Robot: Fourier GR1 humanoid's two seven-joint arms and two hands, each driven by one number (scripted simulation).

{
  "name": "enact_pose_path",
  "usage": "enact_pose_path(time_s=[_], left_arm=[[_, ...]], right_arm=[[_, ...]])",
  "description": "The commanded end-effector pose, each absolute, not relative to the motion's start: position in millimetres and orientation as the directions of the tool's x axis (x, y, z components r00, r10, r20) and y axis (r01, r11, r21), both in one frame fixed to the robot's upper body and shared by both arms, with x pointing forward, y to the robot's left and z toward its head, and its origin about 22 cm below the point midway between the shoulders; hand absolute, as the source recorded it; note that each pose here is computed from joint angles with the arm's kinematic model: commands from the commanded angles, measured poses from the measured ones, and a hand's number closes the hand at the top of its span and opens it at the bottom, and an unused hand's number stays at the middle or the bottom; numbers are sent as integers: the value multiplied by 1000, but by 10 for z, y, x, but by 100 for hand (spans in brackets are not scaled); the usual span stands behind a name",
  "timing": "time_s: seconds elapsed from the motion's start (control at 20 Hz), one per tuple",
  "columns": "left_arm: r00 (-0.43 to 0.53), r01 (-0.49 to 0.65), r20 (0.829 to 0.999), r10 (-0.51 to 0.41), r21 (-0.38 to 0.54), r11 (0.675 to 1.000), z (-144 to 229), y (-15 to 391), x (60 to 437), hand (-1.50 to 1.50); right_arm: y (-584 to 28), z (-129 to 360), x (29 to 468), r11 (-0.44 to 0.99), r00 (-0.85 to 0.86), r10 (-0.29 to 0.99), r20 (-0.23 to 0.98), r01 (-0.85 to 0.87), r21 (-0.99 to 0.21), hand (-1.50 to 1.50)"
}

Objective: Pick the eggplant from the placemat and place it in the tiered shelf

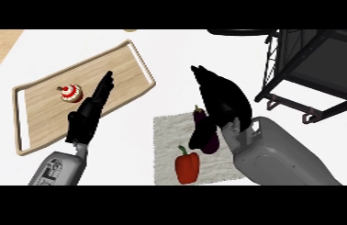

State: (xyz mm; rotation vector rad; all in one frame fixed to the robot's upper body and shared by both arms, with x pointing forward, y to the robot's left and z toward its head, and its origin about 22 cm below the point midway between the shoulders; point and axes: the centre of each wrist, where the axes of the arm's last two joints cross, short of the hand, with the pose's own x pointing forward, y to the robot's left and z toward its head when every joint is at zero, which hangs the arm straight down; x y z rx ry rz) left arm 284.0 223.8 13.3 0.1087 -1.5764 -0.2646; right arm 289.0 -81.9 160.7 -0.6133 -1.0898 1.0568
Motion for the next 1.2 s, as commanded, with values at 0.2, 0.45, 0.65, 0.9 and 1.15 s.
enact_pose_path(time_s=[0.2,0.45,0.65,0.9,1.15], left_arm=[[-12,100,975,-220,221,970,97,2096,2745,0],[-19,89,973,-231,231,969,12,2255,2767,0],[-23,110,971,-238,239,965,119,2207,2830,0],[-18,101,975,-220,221,970,228,2218,2989,0],[-23,90,972,-233,234,968,222,2188,2937,0]], right_arm=[[-656,1519,2780,371,196,928,318,-395,-840,-150],[-635,1428,2886,369,224,927,300,-411,-834,-150],[-596,1273,2863,395,251,914,317,-386,-834,-150],[-504,1158,2968,359,244,929,278,-405,-841,-150],[-753,1073,2745,339,248,936,251,-438,-833,-150]])
